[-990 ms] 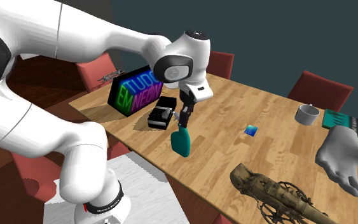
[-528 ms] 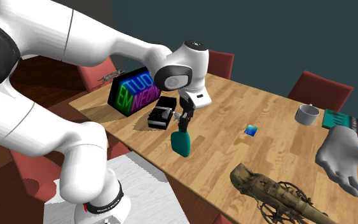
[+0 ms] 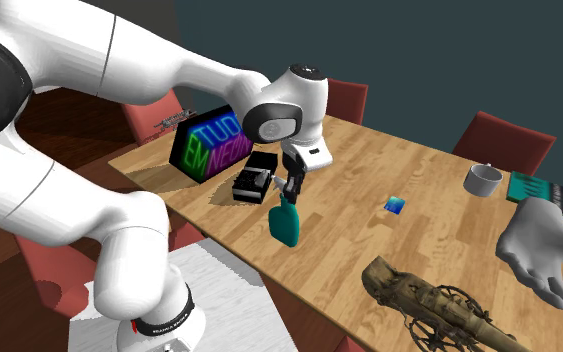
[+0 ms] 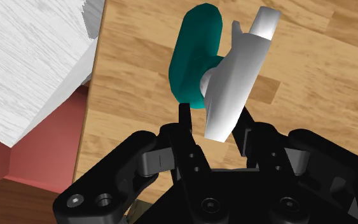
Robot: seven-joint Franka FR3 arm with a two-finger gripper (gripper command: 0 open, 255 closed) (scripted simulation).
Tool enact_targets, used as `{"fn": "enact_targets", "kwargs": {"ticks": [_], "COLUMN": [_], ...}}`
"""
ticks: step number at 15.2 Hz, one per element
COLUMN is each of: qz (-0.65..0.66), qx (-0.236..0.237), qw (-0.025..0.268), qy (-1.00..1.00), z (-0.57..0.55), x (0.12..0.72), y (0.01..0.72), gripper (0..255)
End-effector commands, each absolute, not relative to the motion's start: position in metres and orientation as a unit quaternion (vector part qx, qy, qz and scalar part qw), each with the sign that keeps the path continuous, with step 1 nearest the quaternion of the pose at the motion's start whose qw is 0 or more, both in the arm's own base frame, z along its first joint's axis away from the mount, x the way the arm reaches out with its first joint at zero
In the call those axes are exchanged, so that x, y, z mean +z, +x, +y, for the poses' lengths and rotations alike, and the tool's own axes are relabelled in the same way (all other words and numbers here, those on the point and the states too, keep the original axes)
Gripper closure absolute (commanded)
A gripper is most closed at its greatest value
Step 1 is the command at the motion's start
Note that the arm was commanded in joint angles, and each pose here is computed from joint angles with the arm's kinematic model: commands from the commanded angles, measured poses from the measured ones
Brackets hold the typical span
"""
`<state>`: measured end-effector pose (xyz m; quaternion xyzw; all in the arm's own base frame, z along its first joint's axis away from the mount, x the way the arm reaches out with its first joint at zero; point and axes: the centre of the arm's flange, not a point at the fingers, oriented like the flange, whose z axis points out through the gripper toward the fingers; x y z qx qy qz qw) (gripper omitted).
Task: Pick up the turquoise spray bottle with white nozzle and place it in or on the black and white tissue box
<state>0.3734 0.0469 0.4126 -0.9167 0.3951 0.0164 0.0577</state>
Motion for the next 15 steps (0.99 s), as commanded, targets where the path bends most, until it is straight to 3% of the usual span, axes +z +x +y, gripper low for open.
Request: {"fn": "enact_targets", "kwargs": {"ticks": [1,8,15], "qz": [0.395,0.395,0.395], "qx": [0.016,0.016,0.016], "qw": [0.058,0.058,0.058], "qy": [-0.917,-0.917,-0.917], "z": [0.047,0.047,0.047], "x": [0.413,0.413,0.450], "y": [0.373,0.373,0.373], "gripper": [255,255,255]}}
